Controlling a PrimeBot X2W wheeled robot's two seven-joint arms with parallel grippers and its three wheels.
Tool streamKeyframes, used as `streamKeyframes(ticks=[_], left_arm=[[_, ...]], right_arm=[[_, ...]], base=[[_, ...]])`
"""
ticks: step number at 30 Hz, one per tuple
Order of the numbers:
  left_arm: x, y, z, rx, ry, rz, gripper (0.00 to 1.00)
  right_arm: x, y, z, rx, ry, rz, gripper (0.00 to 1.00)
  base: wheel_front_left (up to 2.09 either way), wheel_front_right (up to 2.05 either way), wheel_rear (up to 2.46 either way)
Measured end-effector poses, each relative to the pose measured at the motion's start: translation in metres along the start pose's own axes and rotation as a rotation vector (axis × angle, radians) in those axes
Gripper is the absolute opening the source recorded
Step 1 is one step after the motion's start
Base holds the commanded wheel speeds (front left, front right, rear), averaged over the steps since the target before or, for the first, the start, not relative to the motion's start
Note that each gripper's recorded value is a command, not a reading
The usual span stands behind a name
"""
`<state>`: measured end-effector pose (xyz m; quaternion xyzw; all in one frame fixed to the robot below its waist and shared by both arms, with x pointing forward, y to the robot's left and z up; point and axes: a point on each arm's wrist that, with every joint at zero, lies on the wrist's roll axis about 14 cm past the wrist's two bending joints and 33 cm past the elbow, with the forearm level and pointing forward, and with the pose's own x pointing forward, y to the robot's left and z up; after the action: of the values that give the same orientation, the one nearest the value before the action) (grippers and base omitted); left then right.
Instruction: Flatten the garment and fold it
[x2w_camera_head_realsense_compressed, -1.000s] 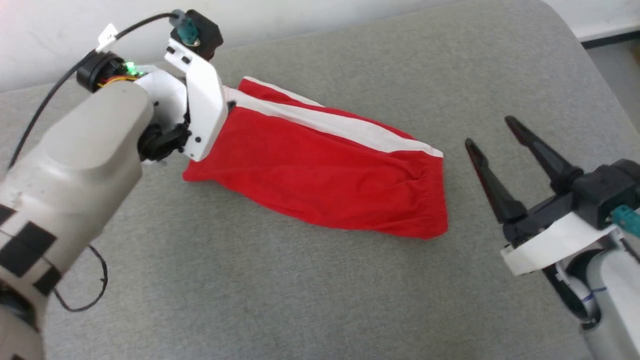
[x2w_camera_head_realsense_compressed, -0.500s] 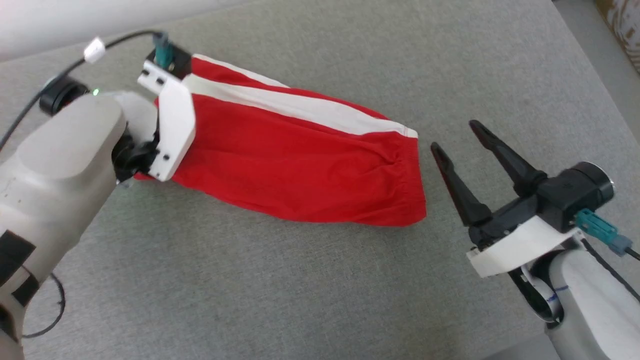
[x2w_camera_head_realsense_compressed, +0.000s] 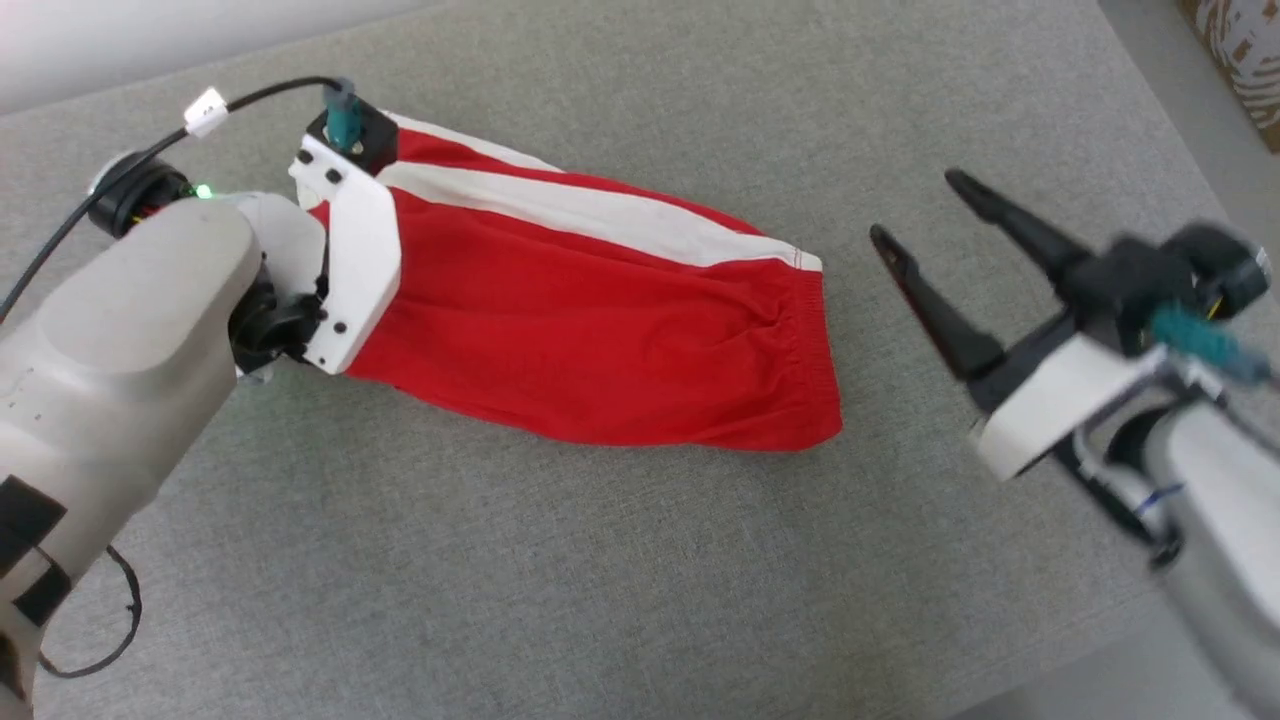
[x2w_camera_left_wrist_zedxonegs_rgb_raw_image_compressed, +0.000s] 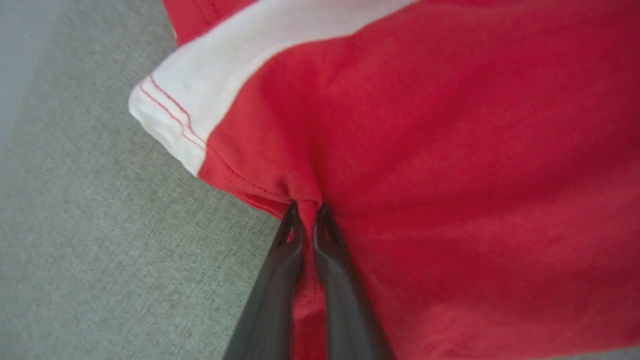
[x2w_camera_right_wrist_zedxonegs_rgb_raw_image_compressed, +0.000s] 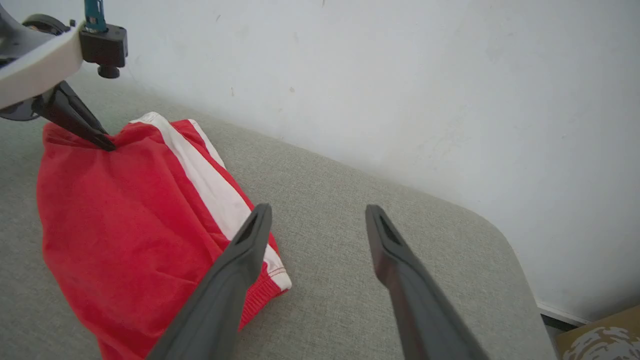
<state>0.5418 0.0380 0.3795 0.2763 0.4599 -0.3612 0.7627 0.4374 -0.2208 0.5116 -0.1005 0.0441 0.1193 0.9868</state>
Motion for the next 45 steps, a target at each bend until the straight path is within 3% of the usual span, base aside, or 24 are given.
streamKeyframes(ticks=[4, 10, 13, 20, 24, 29, 30, 31, 45], left_arm=[[-0.007, -0.003, 0.0, 0.003, -0.016, 0.006, 0.0], [-0.01, -0.007, -0.002, 0.002, -0.034, 0.005, 0.0], [-0.009, -0.007, -0.003, -0.002, -0.043, 0.003, 0.0], [-0.004, -0.004, -0.001, -0.013, -0.067, -0.001, 0.0], [-0.002, -0.002, -0.003, -0.024, -0.079, -0.003, 0.0], [-0.001, 0.0, -0.005, -0.031, -0.087, -0.006, 0.0], [-0.001, 0.0, -0.005, -0.033, -0.089, -0.007, 0.0], [0.0, 0.001, -0.005, -0.034, -0.092, -0.007, 0.0], [-0.033, -0.004, -0.006, -0.027, -0.218, 0.019, 0.0]], right_arm=[[0.004, -0.004, -0.002, -0.059, 0.167, 0.075, 1.0], [-0.002, 0.017, -0.034, 0.079, 0.535, 0.193, 1.0], [-0.001, 0.022, -0.047, 0.131, 0.656, 0.22, 1.0], [0.011, 0.07, -0.09, 0.276, 0.837, 0.3, 1.0], [0.007, 0.088, -0.118, 0.293, 0.917, 0.314, 1.0], [0.011, 0.097, -0.127, 0.294, 0.917, 0.324, 1.0], [0.012, 0.098, -0.127, 0.29, 0.911, 0.33, 0.25], [0.014, 0.097, -0.126, 0.287, 0.898, 0.328, 0.0], [0.02, 0.074, -0.07, 0.264, 0.613, 0.312, 0.0]], base=[[0.0, 0.0, 0.0], [0.0, 0.0, 0.0], [0.0, 0.0, 0.0], [0.0, 0.0, 0.0], [0.0, 0.0, 0.0], [0.0, 0.0, 0.0], [0.0, 0.0, 0.0], [0.0, 0.0, 0.0], [0.0, 0.0, 0.0]])
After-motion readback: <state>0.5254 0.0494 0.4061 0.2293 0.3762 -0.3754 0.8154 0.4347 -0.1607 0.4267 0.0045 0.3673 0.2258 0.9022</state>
